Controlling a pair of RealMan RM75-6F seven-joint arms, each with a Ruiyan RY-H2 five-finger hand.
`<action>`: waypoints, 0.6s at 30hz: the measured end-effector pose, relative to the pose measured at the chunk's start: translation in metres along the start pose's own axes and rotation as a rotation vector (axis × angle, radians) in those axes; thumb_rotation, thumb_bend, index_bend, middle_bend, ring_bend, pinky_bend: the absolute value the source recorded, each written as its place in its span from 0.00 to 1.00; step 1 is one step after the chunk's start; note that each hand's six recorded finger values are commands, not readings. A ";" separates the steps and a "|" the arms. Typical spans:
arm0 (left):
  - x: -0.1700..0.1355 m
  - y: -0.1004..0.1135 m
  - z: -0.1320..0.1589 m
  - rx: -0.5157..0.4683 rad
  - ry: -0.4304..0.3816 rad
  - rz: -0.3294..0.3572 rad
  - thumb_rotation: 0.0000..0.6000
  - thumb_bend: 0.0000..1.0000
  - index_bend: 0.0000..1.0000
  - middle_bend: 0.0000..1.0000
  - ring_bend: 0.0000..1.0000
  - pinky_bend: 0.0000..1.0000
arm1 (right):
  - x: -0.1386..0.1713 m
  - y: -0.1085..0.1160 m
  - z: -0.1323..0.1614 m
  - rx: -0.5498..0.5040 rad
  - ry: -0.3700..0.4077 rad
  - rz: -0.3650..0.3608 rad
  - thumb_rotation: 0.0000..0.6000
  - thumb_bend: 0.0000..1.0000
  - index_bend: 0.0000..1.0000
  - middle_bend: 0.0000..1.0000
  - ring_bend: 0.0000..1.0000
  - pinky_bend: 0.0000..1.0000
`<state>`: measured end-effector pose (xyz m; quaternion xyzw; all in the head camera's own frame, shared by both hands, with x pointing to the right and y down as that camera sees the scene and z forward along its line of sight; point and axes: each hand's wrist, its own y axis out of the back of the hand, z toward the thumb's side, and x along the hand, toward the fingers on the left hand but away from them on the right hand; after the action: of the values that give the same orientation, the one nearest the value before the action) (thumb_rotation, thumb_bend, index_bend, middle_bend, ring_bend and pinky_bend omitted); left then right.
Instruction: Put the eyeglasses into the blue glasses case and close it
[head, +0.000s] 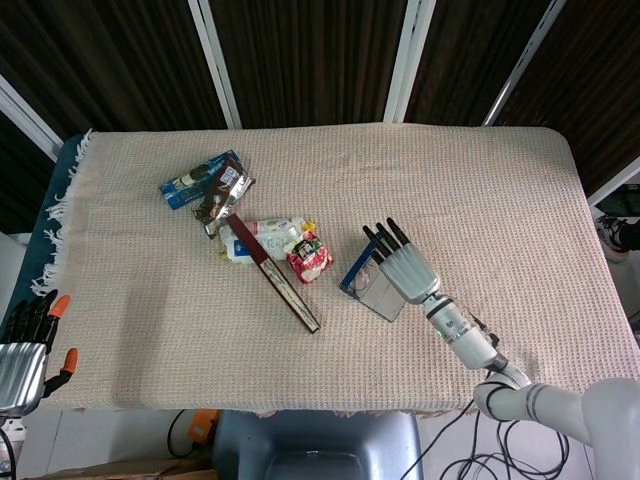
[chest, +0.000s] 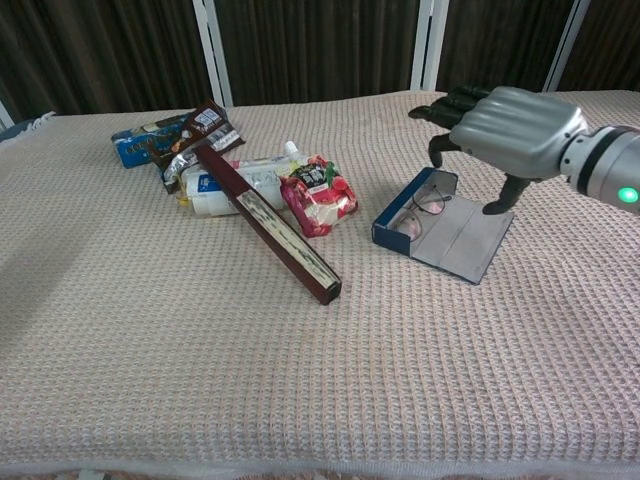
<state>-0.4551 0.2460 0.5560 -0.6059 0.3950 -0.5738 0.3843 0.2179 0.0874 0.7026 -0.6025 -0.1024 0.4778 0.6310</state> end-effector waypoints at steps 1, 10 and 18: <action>0.000 0.000 0.000 0.002 0.000 0.000 1.00 0.42 0.00 0.00 0.00 0.05 | 0.006 -0.003 -0.002 -0.007 0.011 0.004 1.00 0.28 0.55 0.03 0.00 0.00; 0.001 -0.002 0.003 0.004 -0.006 -0.005 1.00 0.42 0.00 0.00 0.00 0.05 | 0.028 -0.033 -0.012 -0.038 0.055 0.061 1.00 0.34 0.60 0.05 0.00 0.00; 0.003 -0.002 0.001 0.001 -0.003 -0.006 1.00 0.42 0.00 0.00 0.00 0.05 | 0.019 -0.054 0.003 -0.036 0.074 0.076 1.00 0.37 0.63 0.07 0.00 0.00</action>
<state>-0.4539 0.2443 0.5585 -0.6078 0.3923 -0.5742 0.3833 0.2517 0.1133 0.7406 -0.6346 -0.0646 0.4767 0.6049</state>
